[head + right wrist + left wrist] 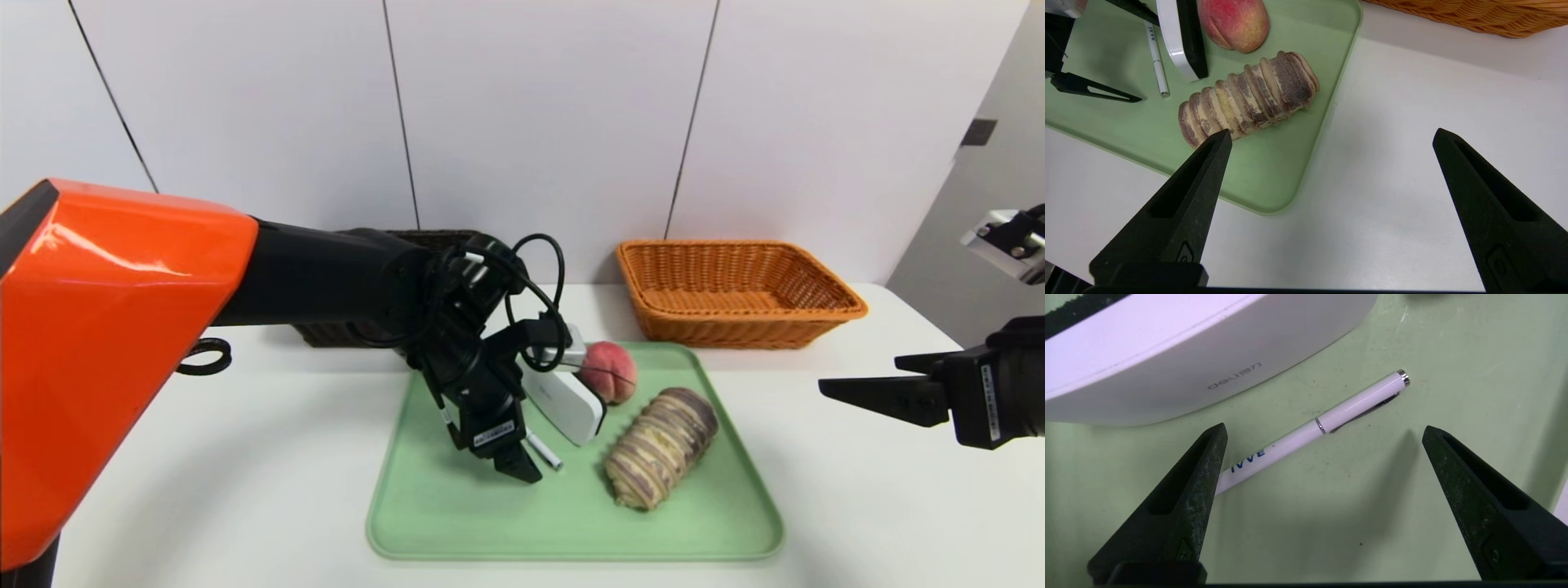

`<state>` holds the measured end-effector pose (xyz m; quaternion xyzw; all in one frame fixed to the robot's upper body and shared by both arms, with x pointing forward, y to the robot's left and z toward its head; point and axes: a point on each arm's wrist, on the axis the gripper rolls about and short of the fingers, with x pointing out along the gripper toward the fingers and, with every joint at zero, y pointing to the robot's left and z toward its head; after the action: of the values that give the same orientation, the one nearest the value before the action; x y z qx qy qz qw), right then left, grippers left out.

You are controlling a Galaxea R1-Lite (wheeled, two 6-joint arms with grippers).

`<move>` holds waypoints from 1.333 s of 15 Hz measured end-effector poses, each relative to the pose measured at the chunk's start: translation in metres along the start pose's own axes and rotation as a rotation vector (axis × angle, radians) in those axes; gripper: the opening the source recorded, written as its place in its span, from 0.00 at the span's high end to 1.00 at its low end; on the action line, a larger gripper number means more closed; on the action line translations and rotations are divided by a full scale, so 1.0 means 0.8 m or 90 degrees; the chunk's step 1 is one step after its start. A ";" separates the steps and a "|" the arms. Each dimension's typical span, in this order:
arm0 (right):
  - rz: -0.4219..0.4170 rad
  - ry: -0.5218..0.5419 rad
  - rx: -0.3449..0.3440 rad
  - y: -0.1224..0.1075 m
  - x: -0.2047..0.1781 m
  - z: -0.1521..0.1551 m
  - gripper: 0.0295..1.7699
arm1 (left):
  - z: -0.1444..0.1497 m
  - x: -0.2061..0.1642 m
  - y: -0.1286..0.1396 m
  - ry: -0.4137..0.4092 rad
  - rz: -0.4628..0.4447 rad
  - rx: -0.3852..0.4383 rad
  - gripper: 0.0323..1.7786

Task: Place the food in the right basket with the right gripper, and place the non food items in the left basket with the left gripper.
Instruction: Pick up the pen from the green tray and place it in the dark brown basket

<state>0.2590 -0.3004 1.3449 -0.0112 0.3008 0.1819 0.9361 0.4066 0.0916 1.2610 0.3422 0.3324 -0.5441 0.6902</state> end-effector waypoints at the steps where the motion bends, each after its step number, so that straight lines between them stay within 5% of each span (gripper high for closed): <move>1: -0.001 0.000 0.001 0.000 0.000 0.000 0.04 | 0.000 0.003 0.002 0.001 0.000 -0.003 0.05; 13: -0.006 -0.003 0.004 -0.003 -0.002 0.000 0.04 | -0.012 0.011 0.010 0.021 -0.009 -0.017 0.05; 17: -0.006 -0.005 0.004 -0.002 -0.002 0.000 0.04 | -0.013 0.011 0.009 0.024 -0.010 -0.017 0.39; 20: -0.007 -0.006 0.005 -0.003 -0.003 0.000 0.04 | -0.016 0.010 0.006 0.028 -0.015 -0.014 0.55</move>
<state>0.2578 -0.3033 1.3458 -0.0085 0.2973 0.1756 0.9385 0.4118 0.0990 1.2478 0.3428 0.3575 -0.5405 0.6800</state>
